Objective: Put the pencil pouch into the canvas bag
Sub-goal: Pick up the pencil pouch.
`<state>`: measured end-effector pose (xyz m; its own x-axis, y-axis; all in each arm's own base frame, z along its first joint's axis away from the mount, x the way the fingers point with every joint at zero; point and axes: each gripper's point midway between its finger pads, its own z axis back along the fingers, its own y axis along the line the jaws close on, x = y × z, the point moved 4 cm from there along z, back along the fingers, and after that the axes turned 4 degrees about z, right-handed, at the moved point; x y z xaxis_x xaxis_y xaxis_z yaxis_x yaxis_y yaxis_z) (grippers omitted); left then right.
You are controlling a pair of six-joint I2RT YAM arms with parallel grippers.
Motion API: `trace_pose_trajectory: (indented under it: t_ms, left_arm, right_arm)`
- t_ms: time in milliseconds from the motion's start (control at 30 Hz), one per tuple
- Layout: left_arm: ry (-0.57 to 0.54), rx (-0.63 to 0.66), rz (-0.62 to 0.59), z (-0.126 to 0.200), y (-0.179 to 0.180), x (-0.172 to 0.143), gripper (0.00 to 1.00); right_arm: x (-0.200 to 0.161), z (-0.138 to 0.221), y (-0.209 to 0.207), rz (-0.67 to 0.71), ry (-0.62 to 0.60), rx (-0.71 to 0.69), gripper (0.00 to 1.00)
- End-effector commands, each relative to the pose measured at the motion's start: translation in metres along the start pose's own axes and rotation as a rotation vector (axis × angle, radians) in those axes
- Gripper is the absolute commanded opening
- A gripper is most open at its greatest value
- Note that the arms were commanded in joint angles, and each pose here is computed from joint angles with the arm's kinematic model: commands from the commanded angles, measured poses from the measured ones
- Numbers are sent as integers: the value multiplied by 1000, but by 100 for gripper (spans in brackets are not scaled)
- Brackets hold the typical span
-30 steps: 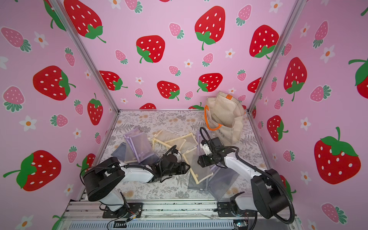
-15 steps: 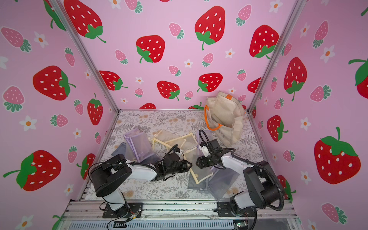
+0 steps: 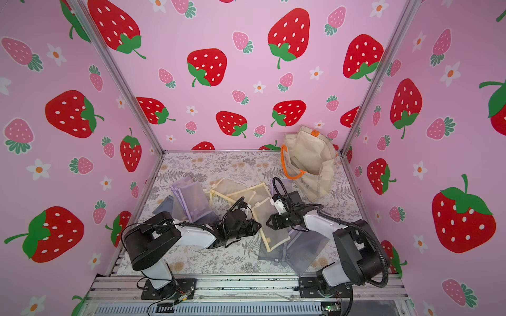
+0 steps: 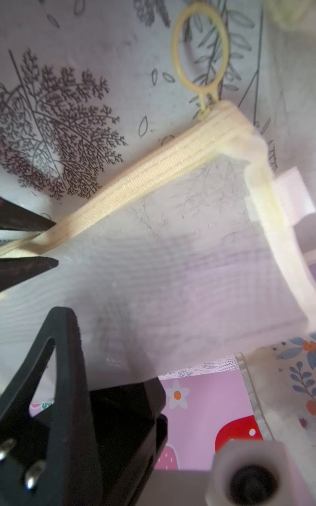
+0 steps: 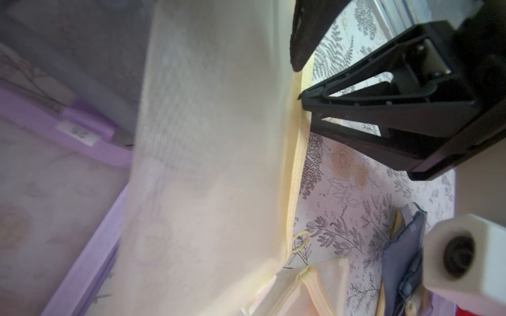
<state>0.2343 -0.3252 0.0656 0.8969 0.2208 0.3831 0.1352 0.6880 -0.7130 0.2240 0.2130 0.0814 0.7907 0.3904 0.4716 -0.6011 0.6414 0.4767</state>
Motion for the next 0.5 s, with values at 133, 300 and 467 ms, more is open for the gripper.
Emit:
trace_pose_trajectory:
  t_ms: [133,300,467]
  left_arm:
    - [-25,-58,-41,8,-15,8,23]
    - [-44,-12,-111,30,-16,11,60]
    - [-70,57,-193,57,-15,17,80]
  right_arm:
    - [13,14,15,38,-37,26,8]
    - [32,53,34,127,-105,-11,0]
    - [64,111,57,256,-197,-111,0]
